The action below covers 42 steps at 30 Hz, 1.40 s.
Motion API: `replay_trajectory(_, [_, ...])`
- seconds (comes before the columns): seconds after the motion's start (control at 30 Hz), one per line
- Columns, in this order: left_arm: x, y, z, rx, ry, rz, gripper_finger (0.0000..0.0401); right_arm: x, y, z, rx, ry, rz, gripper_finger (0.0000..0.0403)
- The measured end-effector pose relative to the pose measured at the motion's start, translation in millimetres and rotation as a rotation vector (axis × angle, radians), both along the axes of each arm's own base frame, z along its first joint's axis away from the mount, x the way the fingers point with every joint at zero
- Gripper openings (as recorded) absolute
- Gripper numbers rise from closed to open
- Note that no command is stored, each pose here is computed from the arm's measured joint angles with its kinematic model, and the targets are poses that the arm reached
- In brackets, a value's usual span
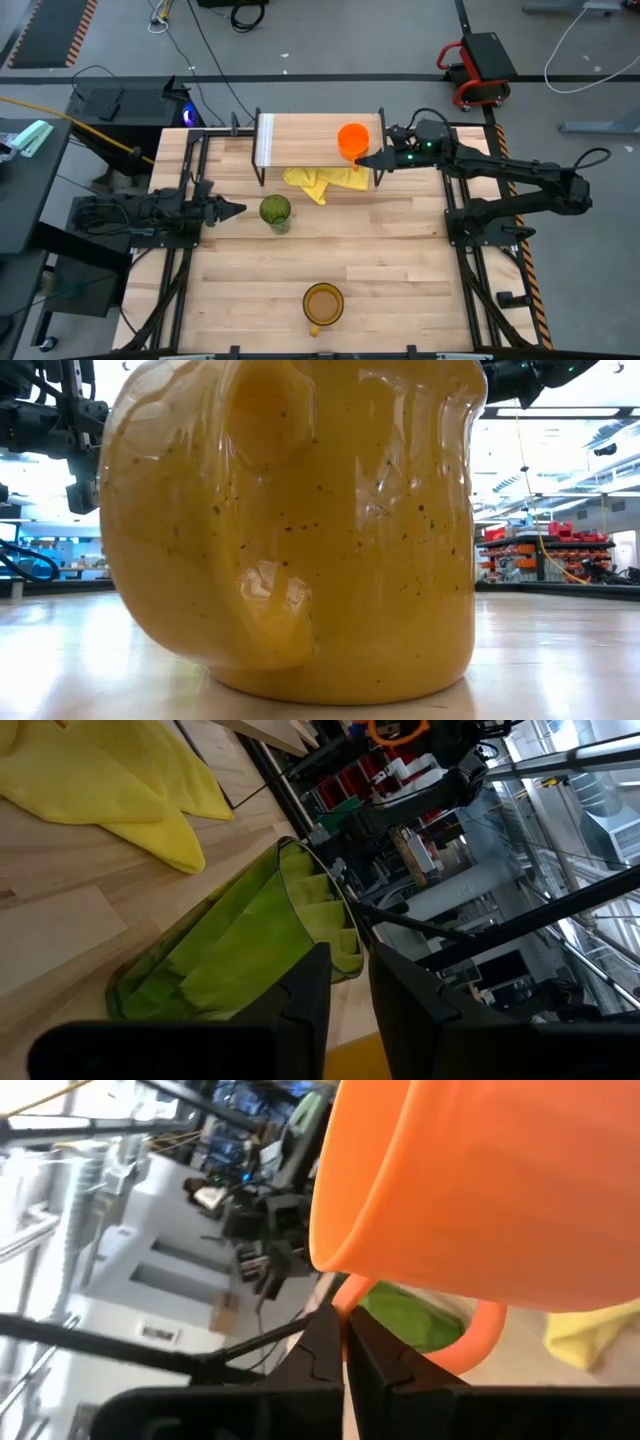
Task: Stack small to large cups/mugs on shelf
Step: Put the orange mug on the shelf
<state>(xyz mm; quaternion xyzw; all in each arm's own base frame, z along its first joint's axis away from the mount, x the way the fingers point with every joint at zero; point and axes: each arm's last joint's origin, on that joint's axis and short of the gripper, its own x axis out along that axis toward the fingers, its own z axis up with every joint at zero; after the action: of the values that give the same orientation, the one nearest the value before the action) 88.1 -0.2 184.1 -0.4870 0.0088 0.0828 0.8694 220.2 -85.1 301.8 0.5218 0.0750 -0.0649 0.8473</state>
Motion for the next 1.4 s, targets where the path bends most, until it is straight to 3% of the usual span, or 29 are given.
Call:
replay_trajectory(0.1, [0.0, 0.0, 0.0, 0.0, 0.0, 0.0, 0.0079, 0.8, 0.0, -12.3, 0.034, 0.008, -0.024, 0.0002])
replay_trajectory(0.3, [0.0, 0.0, 0.0, 0.0, 0.0, 0.0, 0.0084, -2.9, 1.3, -31.8, 0.085, -0.152, -0.064, 0.0002])
replay_trajectory(0.5, [0.0, 0.0, 0.0, -0.001, 0.0, 0.0, 0.0079, -7.3, 2.0, -52.4, 0.133, -0.102, -0.109, 0.0002])
replay_trajectory(1.1, [0.0, 0.0, 0.0, -0.001, -0.001, 0.001, 0.0081, -1.2, -15.7, -64.8, 0.142, -0.09, -0.133, 0.0002])
replay_trajectory(1.4, [0.0, 0.0, 0.0, -0.001, 0.0, 0.0, 0.008, -0.2, -10.5, -50.8, 0.126, -0.204, -0.215, 0.0002])
